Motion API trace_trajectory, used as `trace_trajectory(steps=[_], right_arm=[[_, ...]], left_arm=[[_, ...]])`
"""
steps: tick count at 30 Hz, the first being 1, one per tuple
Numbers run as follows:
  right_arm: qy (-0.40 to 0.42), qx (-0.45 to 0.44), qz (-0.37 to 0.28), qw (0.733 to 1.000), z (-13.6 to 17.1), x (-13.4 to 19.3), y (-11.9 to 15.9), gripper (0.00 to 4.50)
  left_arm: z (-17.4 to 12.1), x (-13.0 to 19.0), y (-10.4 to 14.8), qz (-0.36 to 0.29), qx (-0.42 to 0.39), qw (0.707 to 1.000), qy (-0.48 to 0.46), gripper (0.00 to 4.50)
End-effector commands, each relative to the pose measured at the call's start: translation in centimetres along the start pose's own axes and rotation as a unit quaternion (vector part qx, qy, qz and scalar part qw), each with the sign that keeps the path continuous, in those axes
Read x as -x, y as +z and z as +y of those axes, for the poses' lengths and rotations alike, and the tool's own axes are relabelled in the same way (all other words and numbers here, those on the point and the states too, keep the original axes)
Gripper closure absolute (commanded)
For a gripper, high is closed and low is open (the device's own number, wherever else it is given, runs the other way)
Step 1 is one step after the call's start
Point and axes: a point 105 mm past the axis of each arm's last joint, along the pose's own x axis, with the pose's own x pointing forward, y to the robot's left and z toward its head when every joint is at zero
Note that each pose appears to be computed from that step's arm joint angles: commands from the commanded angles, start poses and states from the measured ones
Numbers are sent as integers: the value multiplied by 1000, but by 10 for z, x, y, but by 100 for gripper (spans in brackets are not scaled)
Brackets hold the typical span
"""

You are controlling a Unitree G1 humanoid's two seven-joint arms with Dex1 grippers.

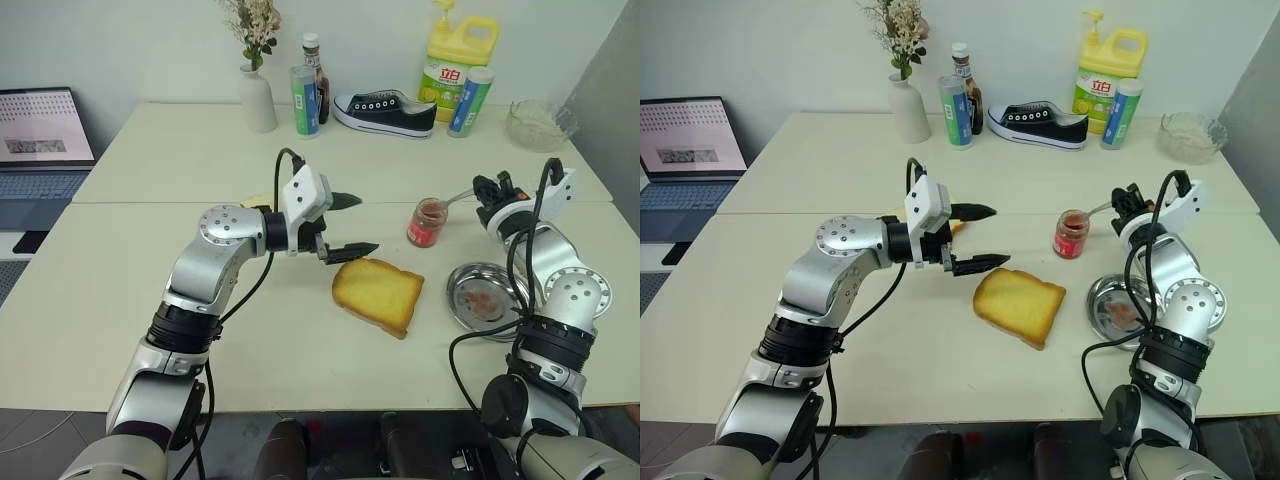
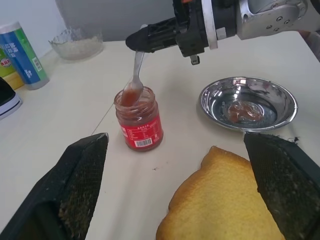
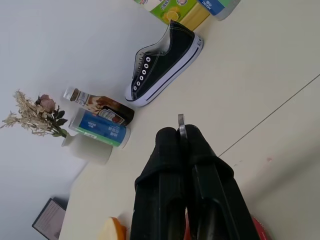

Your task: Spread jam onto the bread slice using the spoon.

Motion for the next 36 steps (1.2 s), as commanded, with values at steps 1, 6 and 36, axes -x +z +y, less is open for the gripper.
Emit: trace_trajectory(steps=[1,6,36], right_arm=[[19,-39,-33,998,7,5,14,447],[27,-78,-50,995,7,9,22,447],[164,247,176,939,63,66,-117,447]], left_arm=[[3,2,14,-11,-31,999,-1,0],[3,3,16,-12,-34,999,-7,0],[-58,78,-31,114,27,989,-95,0]])
